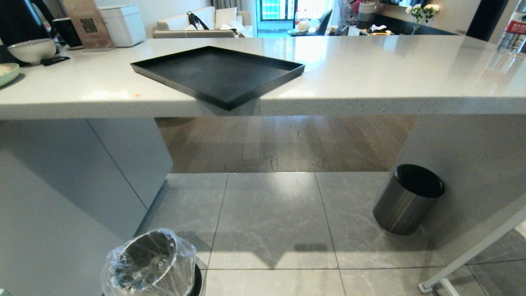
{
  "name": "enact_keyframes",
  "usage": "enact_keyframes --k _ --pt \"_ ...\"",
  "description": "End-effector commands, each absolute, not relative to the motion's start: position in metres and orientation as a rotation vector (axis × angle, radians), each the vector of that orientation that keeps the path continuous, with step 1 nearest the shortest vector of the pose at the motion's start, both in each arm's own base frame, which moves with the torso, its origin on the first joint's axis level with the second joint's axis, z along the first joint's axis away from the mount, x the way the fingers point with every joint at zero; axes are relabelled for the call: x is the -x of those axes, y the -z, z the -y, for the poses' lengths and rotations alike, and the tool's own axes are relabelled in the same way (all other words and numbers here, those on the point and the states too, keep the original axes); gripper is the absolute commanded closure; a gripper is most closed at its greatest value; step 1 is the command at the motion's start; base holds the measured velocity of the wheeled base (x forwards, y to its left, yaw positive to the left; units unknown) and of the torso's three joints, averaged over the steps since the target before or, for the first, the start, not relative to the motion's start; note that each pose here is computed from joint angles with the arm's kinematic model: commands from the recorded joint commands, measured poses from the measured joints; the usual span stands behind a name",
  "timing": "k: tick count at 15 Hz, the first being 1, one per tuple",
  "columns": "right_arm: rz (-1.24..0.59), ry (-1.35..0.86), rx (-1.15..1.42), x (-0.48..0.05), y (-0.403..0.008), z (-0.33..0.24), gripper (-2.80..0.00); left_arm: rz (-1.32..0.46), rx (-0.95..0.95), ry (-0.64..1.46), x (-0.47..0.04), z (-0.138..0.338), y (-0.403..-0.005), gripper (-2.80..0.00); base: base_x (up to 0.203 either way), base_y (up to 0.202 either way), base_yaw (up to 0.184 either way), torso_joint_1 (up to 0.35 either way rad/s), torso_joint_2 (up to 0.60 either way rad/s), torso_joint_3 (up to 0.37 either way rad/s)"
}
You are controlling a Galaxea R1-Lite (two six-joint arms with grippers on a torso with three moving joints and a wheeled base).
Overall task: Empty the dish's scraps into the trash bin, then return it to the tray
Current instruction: Move the bowl over the trash can
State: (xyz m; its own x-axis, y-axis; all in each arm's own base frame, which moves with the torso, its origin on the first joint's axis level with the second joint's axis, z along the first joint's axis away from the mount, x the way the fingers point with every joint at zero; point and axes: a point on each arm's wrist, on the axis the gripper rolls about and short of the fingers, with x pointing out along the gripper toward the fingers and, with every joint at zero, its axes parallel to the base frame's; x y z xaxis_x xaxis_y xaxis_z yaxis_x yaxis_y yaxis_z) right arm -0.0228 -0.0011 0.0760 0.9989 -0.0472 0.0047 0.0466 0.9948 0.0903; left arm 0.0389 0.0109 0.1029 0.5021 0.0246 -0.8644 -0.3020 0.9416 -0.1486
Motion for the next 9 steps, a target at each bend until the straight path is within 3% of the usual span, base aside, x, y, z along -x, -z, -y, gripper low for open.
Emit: enact_keyframes --k 1,7,9 --pt "0.007 0.047 -0.092 0.0227 -0.0761 0.0011 0.00 -1.038 0.301 -0.200 -0.0391 -0.0110 -0.1025 0.00 0.000 0.000 0.000 0.000 0.00 0.000" --pt "0.008 0.050 -0.097 0.0227 -0.0762 0.0012 0.00 -1.039 0.302 -0.199 -0.0393 -0.0110 -0.1024 0.00 0.000 0.000 0.000 0.000 0.00 0.000" --pt "0.007 0.052 -0.097 0.0227 -0.0761 0.0012 0.00 -1.039 0.302 -0.199 -0.0393 -0.0110 -0.1024 0.00 0.000 -0.011 0.085 0.002 0.00 0.002"
